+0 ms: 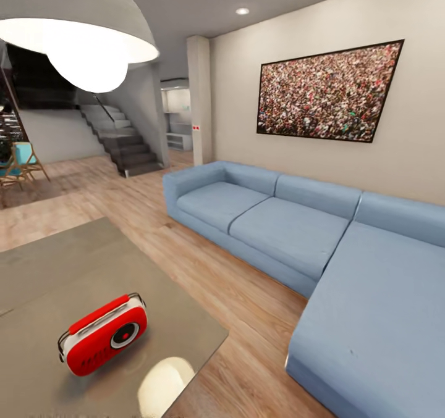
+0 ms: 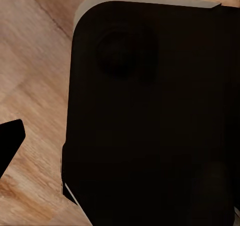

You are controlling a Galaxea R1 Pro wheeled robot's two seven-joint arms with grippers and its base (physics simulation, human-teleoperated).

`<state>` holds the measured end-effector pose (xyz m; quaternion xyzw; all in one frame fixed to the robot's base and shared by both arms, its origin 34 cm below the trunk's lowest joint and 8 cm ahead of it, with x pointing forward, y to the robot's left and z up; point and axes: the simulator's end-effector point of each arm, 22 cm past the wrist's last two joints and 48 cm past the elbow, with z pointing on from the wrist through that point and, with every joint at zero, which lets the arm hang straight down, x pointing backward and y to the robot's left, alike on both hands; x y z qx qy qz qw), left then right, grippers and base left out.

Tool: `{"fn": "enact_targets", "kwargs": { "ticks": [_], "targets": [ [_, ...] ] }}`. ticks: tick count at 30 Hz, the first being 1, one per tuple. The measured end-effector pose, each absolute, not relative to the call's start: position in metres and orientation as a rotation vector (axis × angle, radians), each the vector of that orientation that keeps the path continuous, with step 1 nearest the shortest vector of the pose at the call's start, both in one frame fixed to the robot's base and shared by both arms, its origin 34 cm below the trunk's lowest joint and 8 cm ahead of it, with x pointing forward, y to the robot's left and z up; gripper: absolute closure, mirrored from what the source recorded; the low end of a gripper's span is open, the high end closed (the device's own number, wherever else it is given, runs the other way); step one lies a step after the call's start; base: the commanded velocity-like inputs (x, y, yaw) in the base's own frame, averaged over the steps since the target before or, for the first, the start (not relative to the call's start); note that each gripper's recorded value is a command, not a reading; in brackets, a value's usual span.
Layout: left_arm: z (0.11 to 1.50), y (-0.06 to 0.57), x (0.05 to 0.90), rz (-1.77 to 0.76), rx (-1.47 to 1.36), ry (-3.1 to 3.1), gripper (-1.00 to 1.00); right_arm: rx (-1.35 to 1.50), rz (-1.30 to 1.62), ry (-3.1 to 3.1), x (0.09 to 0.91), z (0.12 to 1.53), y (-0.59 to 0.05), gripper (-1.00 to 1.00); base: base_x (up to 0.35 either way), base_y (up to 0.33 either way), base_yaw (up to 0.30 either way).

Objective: Turn on the radio receiver that's on the table in the living room.

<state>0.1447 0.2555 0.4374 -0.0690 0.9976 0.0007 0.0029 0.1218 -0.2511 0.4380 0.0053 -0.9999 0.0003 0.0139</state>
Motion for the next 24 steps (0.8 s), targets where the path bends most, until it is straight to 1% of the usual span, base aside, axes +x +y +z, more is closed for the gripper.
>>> {"fn": "enact_targets", "kwargs": {
  "ticks": [24],
  "targets": [
    [0.4374, 0.2554, 0.1446, 0.002, -0.215, 3.129, -1.00, 0.016, 0.000, -3.113, 0.1213, 0.4380, -0.2506, -1.00, 0.000, 0.000, 0.275]
  ]
}}
